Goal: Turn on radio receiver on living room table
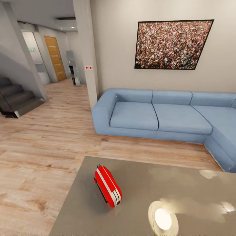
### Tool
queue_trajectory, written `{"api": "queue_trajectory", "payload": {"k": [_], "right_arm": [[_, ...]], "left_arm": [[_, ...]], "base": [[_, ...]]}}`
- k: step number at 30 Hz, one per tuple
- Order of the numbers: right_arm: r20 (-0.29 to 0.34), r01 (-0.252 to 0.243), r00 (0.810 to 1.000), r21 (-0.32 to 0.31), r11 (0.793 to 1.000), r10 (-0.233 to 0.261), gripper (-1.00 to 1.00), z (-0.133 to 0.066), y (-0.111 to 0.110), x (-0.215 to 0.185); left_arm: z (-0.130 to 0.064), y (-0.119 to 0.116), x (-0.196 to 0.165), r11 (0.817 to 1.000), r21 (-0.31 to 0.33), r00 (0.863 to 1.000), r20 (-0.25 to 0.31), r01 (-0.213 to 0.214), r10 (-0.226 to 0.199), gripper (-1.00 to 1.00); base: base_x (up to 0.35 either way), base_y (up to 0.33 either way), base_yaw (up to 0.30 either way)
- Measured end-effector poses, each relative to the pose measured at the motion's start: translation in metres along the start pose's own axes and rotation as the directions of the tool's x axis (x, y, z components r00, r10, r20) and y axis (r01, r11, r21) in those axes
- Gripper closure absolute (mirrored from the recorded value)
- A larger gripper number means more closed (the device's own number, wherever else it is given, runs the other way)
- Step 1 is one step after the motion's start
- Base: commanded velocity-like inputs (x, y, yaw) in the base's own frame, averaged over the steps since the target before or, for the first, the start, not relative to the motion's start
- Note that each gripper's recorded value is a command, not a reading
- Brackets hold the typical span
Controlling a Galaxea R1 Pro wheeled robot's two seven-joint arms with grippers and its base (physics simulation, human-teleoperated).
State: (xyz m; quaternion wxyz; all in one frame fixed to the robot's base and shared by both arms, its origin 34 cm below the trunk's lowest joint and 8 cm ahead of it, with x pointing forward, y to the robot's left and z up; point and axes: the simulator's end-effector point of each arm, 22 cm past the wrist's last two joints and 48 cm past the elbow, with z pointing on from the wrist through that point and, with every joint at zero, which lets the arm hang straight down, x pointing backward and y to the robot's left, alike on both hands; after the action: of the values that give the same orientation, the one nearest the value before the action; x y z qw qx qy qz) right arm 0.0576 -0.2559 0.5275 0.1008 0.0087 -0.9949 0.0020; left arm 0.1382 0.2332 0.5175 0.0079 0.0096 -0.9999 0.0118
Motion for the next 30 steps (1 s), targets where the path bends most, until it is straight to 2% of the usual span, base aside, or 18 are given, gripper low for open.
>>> {"api": "queue_trajectory", "payload": {"k": [30], "right_arm": [[-0.047,0.0,0.999,-0.001,1.0,0.0,-1.0,-0.001,0.0,0.019]], "left_arm": [[0.0,0.001,0.018,1.0,-0.004,0.999,-0.047,0.001,-0.001,-1.0]], "base": [[0.0,0.0,0.0]]}}
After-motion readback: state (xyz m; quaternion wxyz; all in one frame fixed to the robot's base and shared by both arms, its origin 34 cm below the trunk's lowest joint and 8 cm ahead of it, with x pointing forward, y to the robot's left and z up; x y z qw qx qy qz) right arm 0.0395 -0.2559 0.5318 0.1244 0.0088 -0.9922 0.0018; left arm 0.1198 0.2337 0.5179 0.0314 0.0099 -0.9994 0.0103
